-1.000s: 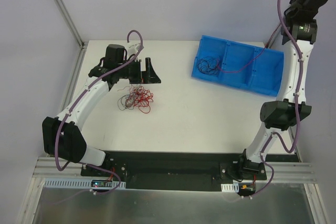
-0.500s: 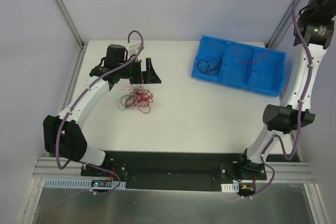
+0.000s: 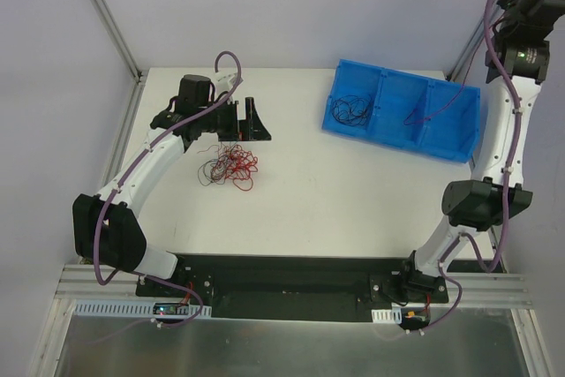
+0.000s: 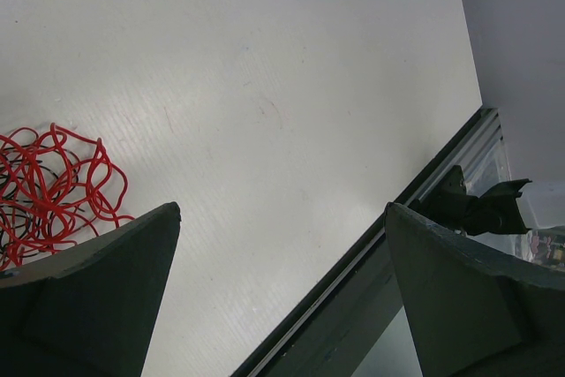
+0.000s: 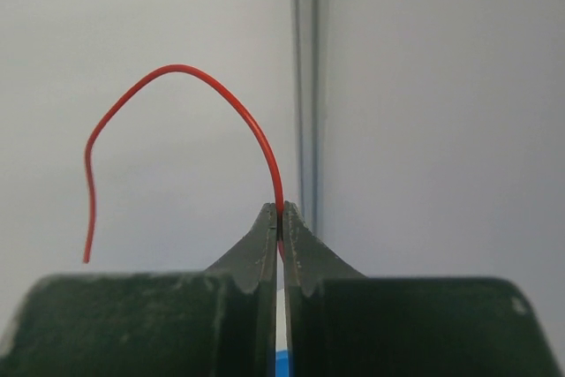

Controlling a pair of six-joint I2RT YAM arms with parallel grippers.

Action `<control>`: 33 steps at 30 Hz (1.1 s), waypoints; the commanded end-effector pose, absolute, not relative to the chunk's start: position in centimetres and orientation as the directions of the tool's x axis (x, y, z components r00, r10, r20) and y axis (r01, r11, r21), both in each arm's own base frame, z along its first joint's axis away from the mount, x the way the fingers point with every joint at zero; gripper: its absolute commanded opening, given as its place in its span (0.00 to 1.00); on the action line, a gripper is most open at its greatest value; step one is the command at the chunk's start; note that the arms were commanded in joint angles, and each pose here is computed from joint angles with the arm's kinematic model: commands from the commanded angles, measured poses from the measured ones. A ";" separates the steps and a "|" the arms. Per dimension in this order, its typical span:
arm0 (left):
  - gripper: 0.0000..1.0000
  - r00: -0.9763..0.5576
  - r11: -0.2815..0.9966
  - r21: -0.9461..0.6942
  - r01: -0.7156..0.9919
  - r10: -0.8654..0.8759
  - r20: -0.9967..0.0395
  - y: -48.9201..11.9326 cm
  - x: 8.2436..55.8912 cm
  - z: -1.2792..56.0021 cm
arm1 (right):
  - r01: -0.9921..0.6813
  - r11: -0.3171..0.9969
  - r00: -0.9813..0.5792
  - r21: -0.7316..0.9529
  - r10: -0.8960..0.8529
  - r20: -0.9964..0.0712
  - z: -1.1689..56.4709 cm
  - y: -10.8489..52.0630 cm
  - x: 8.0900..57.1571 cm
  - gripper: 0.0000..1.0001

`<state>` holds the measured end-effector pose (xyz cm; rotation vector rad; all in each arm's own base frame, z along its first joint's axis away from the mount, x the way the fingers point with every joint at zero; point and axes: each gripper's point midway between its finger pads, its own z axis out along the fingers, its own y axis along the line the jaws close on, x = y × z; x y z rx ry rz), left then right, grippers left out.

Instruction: Untangle the cables

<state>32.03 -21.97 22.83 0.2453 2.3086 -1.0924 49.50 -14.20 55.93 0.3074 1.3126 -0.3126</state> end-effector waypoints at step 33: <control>0.99 -0.800 0.616 -0.652 0.442 -0.059 -0.597 -22.8 31.5 24.0 | 0.252 0.967 -0.377 0.037 0.133 -0.917 23.1 -7.8 49.6 0.00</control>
